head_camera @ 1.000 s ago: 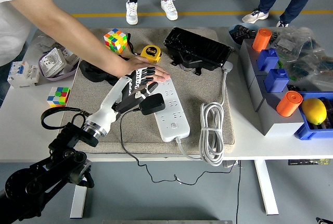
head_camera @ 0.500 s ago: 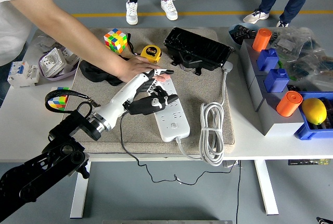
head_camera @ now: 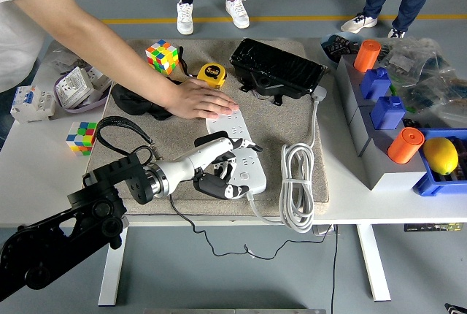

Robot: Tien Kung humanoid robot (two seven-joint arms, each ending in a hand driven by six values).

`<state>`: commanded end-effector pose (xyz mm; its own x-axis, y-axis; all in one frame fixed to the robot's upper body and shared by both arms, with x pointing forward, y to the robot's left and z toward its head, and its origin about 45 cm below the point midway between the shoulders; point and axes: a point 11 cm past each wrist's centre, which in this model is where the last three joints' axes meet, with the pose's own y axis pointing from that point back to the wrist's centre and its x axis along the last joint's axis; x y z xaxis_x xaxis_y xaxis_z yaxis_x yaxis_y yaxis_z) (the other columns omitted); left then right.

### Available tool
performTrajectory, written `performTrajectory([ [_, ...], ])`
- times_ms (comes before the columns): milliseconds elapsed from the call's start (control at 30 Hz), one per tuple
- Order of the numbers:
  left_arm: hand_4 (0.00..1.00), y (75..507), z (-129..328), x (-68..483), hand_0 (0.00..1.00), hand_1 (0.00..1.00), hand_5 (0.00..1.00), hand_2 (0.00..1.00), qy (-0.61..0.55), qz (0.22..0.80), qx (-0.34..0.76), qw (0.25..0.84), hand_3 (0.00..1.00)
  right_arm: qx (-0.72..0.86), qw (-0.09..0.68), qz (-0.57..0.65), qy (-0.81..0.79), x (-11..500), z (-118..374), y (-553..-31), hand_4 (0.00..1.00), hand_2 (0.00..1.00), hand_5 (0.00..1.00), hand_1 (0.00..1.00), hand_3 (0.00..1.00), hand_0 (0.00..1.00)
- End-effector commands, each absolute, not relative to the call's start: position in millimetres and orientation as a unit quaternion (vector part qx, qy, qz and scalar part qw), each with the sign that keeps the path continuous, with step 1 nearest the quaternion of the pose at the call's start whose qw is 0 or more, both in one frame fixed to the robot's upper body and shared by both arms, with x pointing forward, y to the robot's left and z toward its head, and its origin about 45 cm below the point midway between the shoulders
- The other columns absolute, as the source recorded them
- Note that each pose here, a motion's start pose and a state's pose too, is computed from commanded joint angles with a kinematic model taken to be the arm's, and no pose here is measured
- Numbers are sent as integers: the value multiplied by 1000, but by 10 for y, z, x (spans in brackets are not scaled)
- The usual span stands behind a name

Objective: Put the plug near the board,insert it into the board,press the button,pull the plug out

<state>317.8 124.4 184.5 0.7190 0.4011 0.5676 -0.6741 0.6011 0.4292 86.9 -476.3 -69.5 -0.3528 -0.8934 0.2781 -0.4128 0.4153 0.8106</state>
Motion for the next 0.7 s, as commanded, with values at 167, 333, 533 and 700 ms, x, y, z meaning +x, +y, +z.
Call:
performTrajectory([
  [167, 758, 1240, 1737, 3158, 64, 91, 2, 138, -211, 295, 353, 862, 867, 433, 369, -325, -756, 879, -692, -4762, 786, 544, 256, 590, 546, 602],
  [333, 758, 1258, 1626, 3141, 58, 91, 2, 143, -211, 287, 376, 855, 854, 433, 370, -323, -756, 882, -685, -4776, 785, 544, 257, 590, 546, 603],
  [533, 758, 1275, 1548, 3156, 56, 91, 2, 144, -212, 287, 390, 849, 858, 433, 372, -322, -755, 878, -683, -4781, 786, 544, 258, 590, 546, 603],
  [700, 757, 1290, 1512, 3163, 56, 90, 2, 143, -210, 287, 396, 846, 856, 434, 372, -321, -755, 884, -680, -4784, 786, 545, 258, 590, 547, 603],
])
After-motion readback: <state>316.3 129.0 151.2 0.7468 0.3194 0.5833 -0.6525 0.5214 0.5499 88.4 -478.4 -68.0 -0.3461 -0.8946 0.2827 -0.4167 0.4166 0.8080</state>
